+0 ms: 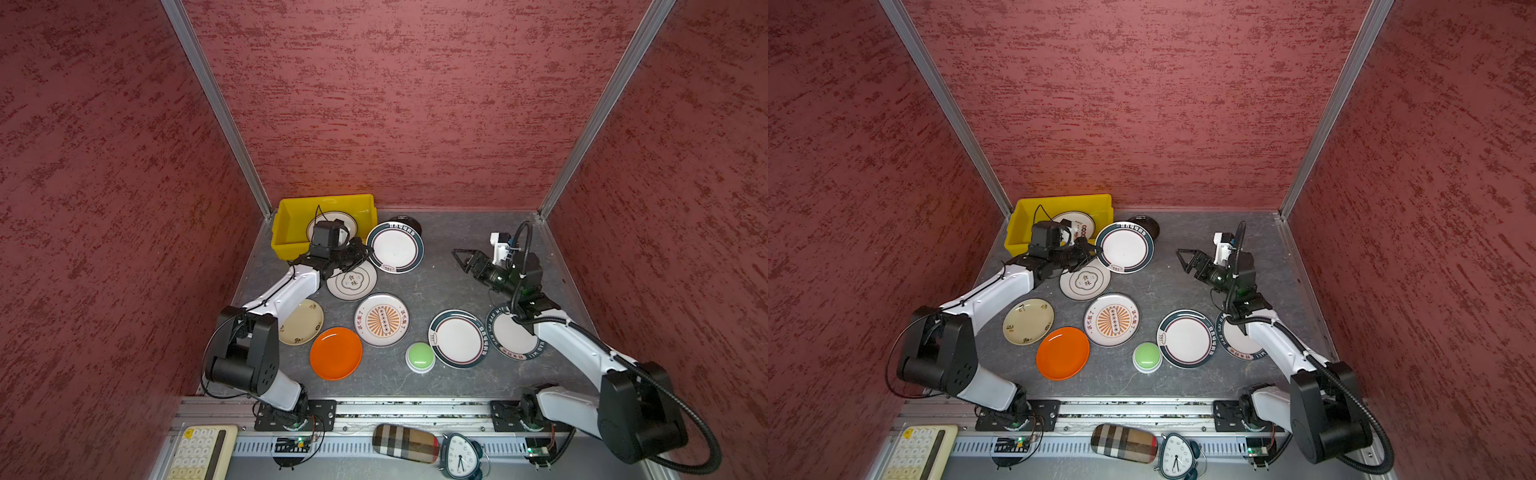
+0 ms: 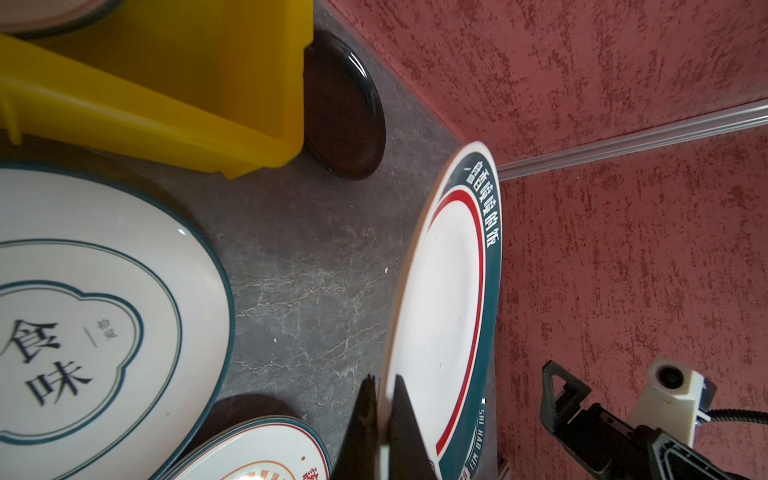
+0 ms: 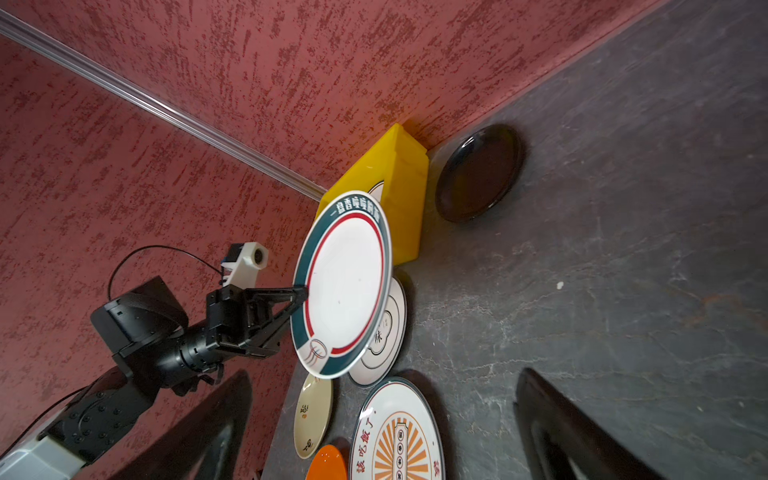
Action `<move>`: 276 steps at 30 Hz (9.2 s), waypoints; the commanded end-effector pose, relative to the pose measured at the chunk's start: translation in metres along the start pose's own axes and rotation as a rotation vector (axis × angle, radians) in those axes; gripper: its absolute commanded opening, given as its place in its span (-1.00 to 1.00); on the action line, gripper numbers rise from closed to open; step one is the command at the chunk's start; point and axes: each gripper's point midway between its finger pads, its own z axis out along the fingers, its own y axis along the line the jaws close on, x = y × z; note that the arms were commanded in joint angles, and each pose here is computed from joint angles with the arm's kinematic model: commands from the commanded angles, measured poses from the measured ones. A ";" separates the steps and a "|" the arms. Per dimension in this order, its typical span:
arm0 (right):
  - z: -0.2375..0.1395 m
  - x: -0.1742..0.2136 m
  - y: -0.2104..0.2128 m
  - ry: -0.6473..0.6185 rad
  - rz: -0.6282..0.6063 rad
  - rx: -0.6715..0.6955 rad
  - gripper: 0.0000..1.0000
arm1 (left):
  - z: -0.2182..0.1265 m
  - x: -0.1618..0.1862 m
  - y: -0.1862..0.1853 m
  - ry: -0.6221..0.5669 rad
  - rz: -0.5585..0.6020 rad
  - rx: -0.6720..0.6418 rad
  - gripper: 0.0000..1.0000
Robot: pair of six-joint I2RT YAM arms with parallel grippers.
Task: Place the plates into the plastic bin on the countertop
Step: 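Carry the plate with the left gripper toward the yellow bin while the right withdraws, then lower the plate into the yellow bin and open the left gripper, then withdraw the left gripper from the bin while the right gripper moves to the next plate, then grip the rim of the second green-and-red-rimmed plate with the right gripper, then tilt the second plate upright with the right gripper, sliding it farther from the robot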
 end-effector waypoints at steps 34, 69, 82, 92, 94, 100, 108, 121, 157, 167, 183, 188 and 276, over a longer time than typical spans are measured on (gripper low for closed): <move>-0.071 0.013 0.038 -0.043 -0.296 -0.017 0.98 | -0.092 -0.147 0.011 -0.480 0.142 -0.259 -1.00; -0.047 0.007 0.037 0.021 -0.244 -0.016 0.98 | -0.016 -0.212 0.151 -0.316 0.025 -0.516 -1.00; -0.028 -0.003 0.026 0.044 -0.237 0.043 0.98 | 0.011 -0.211 0.185 -0.262 -0.015 -0.550 -0.93; -0.017 -0.002 0.016 0.081 -0.234 0.075 0.98 | 0.017 -0.214 0.188 -0.240 0.000 -0.546 -0.01; -0.017 -0.002 0.013 0.081 -0.234 0.090 0.98 | 0.019 -0.214 0.185 -0.237 0.014 -0.539 0.30; -0.016 0.003 -0.003 0.113 -0.242 0.163 0.98 | 0.021 -0.214 0.175 -0.237 0.049 -0.527 0.70; -0.017 0.022 -0.034 0.222 -0.211 0.288 0.98 | 0.011 -0.215 0.150 -0.260 0.106 -0.525 0.99; -0.045 0.064 -0.086 0.382 -0.123 0.519 0.98 | -0.022 -0.143 0.088 -0.357 0.088 -0.367 0.99; -0.132 0.170 -0.098 0.578 0.253 0.587 0.87 | -0.047 -0.048 0.081 -0.345 0.148 -0.377 0.99; -0.133 0.183 -0.115 0.589 0.277 0.620 0.65 | -0.047 -0.053 0.079 -0.341 0.093 -0.325 0.99; -0.132 0.185 -0.123 0.545 0.293 0.624 0.49 | -0.046 -0.054 0.076 -0.321 0.097 -0.324 0.99; -0.133 0.181 -0.123 0.524 0.282 0.635 0.49 | -0.045 -0.054 0.076 -0.320 0.097 -0.323 0.99; -0.011 0.030 -0.072 0.034 0.403 0.332 -1.00 | -0.009 0.022 0.011 -0.078 0.075 0.011 0.99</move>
